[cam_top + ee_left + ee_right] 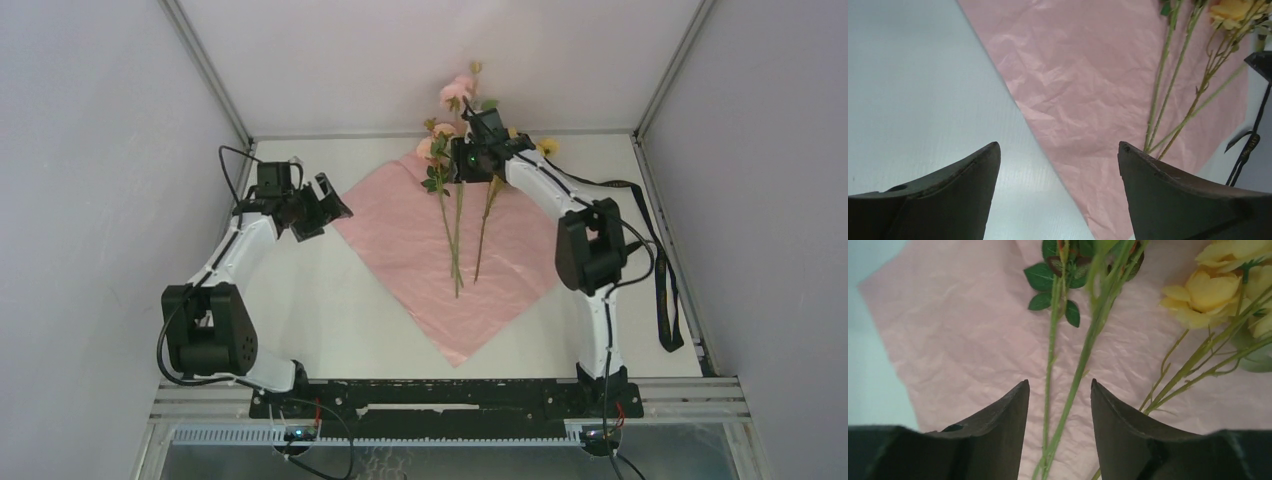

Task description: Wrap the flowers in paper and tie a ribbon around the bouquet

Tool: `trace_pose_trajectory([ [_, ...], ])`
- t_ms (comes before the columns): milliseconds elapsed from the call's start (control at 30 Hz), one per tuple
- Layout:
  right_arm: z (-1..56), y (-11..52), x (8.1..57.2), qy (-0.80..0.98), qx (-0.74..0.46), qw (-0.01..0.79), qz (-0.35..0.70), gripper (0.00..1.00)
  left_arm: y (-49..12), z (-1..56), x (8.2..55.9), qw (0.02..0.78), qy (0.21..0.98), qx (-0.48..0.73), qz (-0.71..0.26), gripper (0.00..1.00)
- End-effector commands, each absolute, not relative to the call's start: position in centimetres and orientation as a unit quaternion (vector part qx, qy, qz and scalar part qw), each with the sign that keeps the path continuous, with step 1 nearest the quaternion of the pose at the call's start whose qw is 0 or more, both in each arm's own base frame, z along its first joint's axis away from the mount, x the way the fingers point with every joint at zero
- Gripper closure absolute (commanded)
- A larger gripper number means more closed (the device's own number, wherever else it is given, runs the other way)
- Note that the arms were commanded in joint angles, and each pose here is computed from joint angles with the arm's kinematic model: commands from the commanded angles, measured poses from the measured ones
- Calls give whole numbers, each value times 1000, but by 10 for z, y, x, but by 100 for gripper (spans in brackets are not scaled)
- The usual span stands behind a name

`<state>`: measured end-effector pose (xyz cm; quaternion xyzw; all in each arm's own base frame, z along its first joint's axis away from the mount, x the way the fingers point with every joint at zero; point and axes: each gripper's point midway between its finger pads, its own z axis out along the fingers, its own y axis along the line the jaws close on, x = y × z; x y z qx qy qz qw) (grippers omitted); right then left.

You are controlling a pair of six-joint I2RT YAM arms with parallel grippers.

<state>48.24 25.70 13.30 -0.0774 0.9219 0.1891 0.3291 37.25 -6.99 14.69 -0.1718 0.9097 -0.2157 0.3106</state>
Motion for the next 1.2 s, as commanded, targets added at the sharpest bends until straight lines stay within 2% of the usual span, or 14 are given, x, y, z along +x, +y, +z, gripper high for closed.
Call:
trace_pose_trajectory([
  [0,110,230,468,956,-106,256,91,41,-69,128,370,302,912,-179,-211,9],
  [200,126,227,470,948,-86,282,124,39,-58,93,370,271,923,-208,-176,8],
  [400,90,186,481,959,-8,266,93,38,-51,52,362,235,926,-255,-150,6],
  [567,58,181,491,967,3,236,99,39,-57,39,365,210,931,-253,-161,5],
  [633,51,186,494,967,-2,228,112,46,-60,30,365,194,932,-257,-164,6],
  [733,47,200,496,964,-20,218,150,75,-63,19,364,177,935,-257,-168,6],
  [833,52,219,496,958,-33,219,183,91,-68,15,364,168,936,-256,-175,7],
  [933,64,233,499,951,-20,236,198,95,-71,13,363,161,937,-254,-177,7],
  [1167,80,270,507,919,50,275,276,98,-74,11,362,150,937,-257,-181,7],
])
